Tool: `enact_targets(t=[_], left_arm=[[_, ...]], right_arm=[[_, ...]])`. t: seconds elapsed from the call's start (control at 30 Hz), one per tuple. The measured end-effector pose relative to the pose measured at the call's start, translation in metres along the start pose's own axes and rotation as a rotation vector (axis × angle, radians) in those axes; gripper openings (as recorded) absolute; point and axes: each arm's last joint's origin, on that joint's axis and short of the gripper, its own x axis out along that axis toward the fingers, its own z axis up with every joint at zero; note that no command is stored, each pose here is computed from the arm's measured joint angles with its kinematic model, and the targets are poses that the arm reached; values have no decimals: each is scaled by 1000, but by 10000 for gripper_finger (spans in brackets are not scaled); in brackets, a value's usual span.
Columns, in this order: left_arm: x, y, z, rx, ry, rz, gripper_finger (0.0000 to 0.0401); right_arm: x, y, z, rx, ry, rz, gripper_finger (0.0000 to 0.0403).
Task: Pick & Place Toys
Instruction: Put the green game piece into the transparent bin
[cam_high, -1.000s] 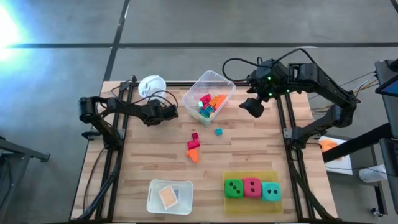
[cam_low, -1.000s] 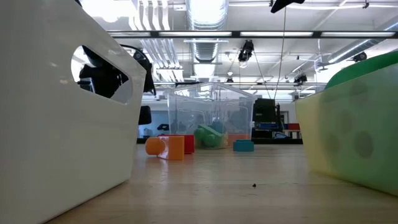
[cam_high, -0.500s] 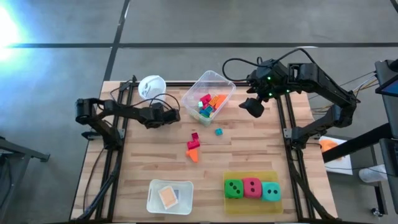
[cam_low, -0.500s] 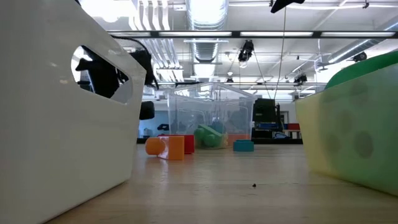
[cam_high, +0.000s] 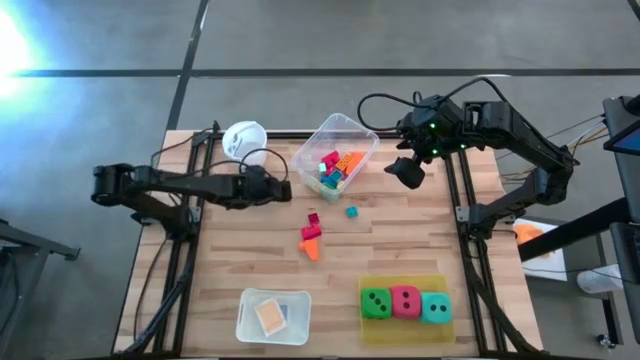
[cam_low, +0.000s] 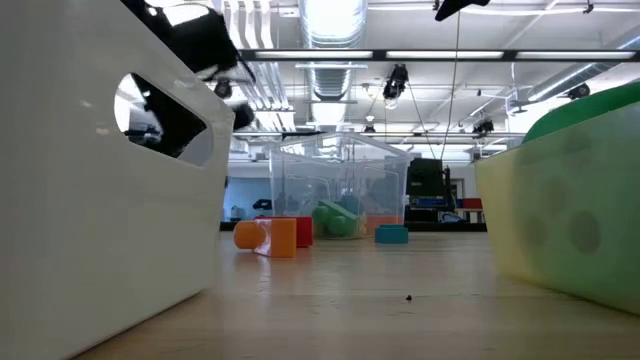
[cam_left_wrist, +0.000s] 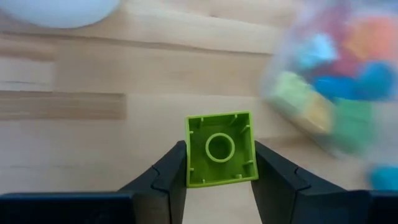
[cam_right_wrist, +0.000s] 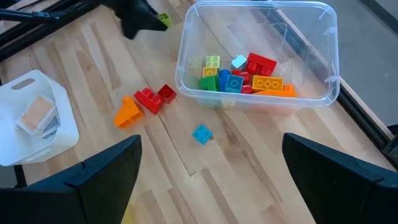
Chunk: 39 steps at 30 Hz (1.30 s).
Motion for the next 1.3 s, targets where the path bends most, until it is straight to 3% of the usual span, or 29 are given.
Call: enact_targets(t=[0.37, 0.63, 0.93, 1.3], left_arm=[[-60, -36, 31, 176, -82, -251, 139], [-87, -71, 68, 291, -120, -321, 139], [-58, -105, 102, 389, -35, -335, 139], [-4, -113, 96, 444, 113, -305, 139]], right_arm=[[2, 1, 2, 4, -4, 0, 381], [4, 1, 4, 32, -18, 4, 381], [4, 1, 4, 85, -24, -5, 381], [19, -1, -1, 169, 15, -66, 381]])
